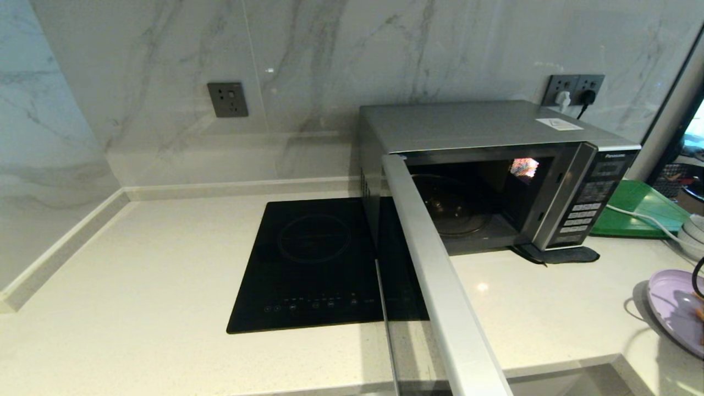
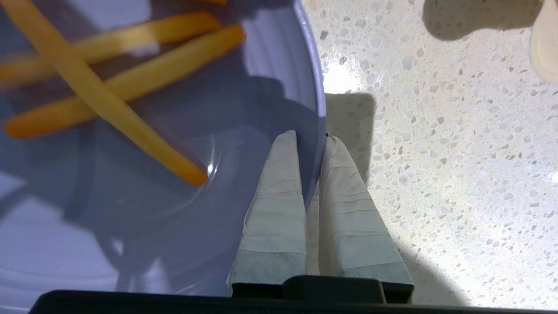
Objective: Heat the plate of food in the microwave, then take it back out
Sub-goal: Put the plate in the microwave oven
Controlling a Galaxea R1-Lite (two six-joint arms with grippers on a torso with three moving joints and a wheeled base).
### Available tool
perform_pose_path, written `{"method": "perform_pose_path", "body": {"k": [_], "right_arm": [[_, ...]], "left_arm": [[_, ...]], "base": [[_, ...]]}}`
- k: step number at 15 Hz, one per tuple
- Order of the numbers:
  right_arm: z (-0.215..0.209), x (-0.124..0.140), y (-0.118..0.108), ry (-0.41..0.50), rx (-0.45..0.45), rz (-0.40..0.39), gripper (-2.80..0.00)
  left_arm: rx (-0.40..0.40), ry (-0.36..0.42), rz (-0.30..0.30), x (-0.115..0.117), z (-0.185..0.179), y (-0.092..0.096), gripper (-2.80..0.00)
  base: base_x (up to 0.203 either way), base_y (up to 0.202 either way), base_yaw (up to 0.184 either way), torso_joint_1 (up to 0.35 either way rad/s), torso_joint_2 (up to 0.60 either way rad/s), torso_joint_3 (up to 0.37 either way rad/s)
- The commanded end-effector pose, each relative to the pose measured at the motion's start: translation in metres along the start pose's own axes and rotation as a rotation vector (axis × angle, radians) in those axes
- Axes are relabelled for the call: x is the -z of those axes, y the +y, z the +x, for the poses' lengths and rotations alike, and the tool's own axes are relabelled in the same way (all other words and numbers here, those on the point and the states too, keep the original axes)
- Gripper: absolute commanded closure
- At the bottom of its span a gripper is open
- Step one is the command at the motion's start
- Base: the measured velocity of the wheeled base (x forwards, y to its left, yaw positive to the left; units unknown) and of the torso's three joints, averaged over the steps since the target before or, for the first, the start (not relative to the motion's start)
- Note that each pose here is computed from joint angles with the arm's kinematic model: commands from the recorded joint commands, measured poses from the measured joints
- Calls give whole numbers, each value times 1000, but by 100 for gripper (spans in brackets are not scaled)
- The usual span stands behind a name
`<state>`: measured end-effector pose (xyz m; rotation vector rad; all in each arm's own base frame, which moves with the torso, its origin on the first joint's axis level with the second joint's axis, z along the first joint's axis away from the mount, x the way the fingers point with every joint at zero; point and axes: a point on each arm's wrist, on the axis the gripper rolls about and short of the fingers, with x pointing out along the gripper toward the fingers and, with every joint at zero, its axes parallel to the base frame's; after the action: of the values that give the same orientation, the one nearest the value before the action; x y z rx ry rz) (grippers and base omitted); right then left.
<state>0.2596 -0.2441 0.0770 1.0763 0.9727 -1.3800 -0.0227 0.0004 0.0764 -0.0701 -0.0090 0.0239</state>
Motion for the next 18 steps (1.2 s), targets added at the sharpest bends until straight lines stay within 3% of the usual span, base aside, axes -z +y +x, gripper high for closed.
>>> {"method": "perform_pose_path", "body": {"k": [1,11,18], "right_arm": [[1,1,0,6,6,5,0],[-20,-2,-4,-24,-44,17,0],[-54,-2,-14,-16,-167,29,0]], "left_arm": [[0,0,-1,0,0,0,0],[0,0,-1,0,0,0,0],[0,0,-1,0,0,0,0]], "base": [[0,0,0,0,0,0],[0,0,0,0,0,0],[0,0,0,0,0,0]]}}
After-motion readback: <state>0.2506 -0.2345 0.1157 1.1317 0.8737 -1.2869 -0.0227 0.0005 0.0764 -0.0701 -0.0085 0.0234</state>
